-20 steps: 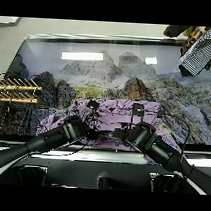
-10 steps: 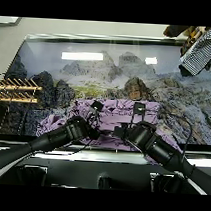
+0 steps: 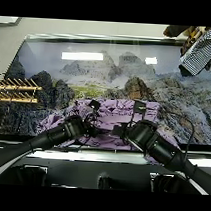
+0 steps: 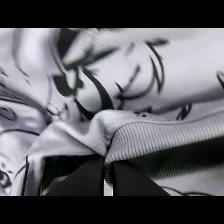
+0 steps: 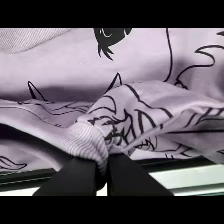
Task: Fold the clothes and pants, and hang the long-sleeved shirts on hangers.
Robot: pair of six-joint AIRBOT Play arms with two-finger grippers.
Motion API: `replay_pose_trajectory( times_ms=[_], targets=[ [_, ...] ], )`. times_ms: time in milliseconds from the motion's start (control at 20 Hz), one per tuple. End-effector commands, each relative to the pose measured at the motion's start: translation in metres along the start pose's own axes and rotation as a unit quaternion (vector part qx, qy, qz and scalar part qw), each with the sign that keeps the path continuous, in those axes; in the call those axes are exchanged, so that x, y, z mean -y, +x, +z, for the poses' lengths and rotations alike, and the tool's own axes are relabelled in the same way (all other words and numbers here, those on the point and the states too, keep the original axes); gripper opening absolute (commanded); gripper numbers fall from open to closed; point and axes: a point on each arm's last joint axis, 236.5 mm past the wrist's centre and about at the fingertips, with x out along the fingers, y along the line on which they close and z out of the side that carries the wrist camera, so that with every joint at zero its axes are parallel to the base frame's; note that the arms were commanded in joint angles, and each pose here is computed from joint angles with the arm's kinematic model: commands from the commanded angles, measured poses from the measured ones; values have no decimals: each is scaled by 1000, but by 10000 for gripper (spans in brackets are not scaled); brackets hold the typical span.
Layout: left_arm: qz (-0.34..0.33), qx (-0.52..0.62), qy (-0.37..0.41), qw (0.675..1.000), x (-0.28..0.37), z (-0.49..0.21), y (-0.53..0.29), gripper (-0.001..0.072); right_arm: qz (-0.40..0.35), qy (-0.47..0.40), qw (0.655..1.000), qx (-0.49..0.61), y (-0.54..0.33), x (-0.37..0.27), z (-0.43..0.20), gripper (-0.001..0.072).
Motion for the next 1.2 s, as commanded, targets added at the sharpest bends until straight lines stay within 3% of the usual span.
replay_pose_trajectory(
  times_ms=[0,300,650,1000,1150],
  targets=[
    [1,11,-13,1000,-21,22,-22,25,-16,-17,1000,7,-20,5,9,48],
    [-130,24,-27,991,-32,62,-136,26,-8,-52,997,52,-98,-3,51,47],
    [-152,66,-34,986,-58,89,-228,26,109,0,991,80,-188,-12,122,47],
    [-174,144,-62,972,-62,122,-272,27,200,-44,975,87,-215,-68,190,47],
    [-170,161,-94,968,-79,128,-286,26,197,-62,976,64,-217,-73,186,48]
  ],
)
